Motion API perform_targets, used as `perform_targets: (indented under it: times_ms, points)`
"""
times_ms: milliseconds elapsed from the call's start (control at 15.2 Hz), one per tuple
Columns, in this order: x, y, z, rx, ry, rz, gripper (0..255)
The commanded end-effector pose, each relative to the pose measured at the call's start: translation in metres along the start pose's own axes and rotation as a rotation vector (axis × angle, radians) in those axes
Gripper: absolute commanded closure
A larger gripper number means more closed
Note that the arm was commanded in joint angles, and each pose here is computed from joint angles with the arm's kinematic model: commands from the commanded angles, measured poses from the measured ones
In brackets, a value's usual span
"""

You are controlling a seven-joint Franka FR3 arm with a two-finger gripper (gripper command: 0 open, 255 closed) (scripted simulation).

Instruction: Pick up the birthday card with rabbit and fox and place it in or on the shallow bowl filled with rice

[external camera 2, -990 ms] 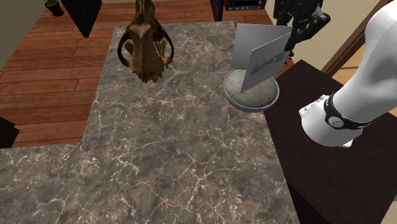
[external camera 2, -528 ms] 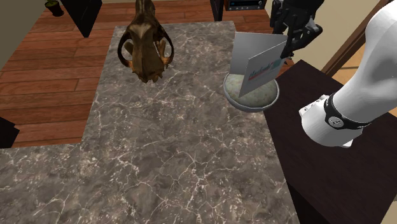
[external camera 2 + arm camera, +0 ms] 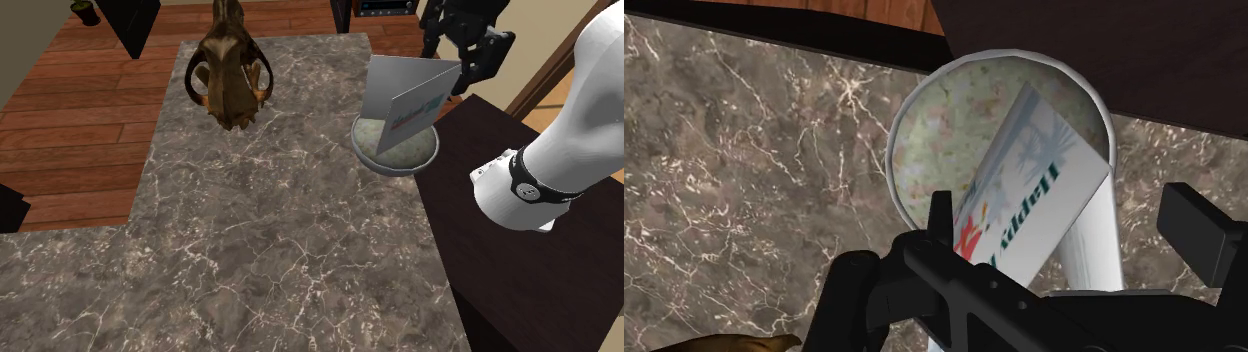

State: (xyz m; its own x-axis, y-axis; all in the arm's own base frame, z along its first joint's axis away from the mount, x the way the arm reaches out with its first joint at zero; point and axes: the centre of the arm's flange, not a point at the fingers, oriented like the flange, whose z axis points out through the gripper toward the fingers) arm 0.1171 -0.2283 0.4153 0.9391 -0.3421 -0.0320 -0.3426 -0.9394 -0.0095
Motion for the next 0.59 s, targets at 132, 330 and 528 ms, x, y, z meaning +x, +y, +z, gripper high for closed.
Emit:
perform_targets:
  times_ms: [132,330,528]
  points:
    - [0.0,0.0,-0.013,0.0,0.0,0.0,0]
    - [0.0,0.0,-0.05,0.0,0.0,0.0,0]
    - [0.0,0.0,-0.05,0.0,0.0,0.0,0]
